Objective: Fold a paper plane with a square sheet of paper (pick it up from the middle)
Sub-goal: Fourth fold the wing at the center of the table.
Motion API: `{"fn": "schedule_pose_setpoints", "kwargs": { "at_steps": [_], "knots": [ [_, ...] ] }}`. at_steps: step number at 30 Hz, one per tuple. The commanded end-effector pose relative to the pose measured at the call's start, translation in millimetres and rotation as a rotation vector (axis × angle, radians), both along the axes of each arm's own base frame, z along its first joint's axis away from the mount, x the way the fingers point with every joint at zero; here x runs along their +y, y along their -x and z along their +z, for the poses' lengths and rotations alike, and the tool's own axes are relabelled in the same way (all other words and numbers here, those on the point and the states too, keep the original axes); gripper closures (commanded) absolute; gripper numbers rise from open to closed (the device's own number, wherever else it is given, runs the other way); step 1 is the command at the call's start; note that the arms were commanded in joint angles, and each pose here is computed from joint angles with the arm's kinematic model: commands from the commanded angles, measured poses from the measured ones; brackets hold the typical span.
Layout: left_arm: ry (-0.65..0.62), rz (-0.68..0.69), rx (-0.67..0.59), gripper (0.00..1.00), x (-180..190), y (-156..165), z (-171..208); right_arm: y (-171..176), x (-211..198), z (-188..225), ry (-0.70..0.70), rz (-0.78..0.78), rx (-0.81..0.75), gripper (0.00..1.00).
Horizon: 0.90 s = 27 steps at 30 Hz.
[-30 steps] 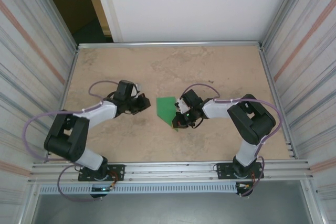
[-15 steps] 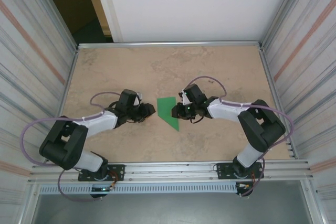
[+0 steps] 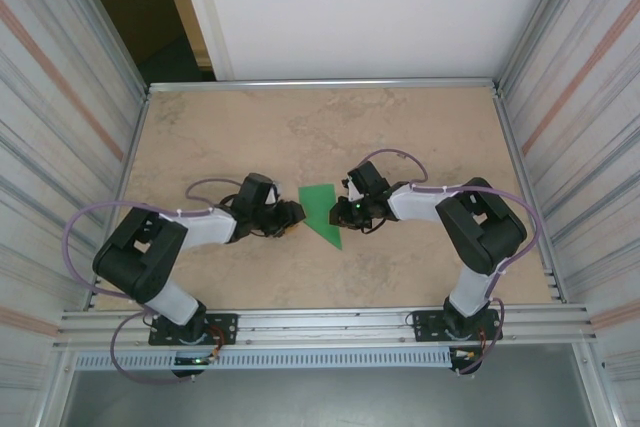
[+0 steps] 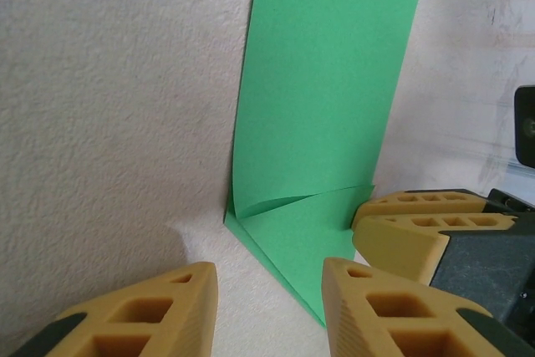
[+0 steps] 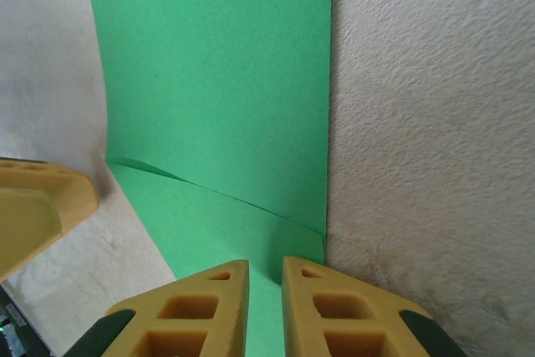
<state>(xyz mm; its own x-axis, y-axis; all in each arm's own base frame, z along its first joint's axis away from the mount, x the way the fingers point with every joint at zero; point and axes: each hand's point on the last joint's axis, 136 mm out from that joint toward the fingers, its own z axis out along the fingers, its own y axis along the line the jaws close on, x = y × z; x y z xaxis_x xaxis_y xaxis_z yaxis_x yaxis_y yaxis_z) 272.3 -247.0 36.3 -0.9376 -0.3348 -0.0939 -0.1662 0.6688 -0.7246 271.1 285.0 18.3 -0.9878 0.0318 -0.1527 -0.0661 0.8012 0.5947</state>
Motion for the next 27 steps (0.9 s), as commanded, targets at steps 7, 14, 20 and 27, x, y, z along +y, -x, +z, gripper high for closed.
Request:
{"fn": "schedule_pose_setpoints", "kwargs": {
  "at_steps": [7, 14, 20, 27],
  "knots": [
    [0.009, -0.005, 0.024, 0.64, -9.8, -9.0, -0.6, 6.1, -14.8, -24.6, 0.078, -0.040, 0.065, 0.86],
    [0.005, -0.015, 0.036, 0.62, -12.8, -11.0, -3.0, 7.1, -15.0, -26.1, 0.076, -0.037, 0.069, 0.86],
    [-0.006, -0.007, 0.042, 0.55, -13.0, -15.1, 0.4, 6.8, -15.1, -26.8, 0.072, -0.041, 0.071, 0.86],
    [-0.002, -0.001, 0.052, 0.56, -13.1, -13.7, -1.7, 7.0, -14.8, -27.5, 0.071, -0.040, 0.072, 0.86]
  ]
}}
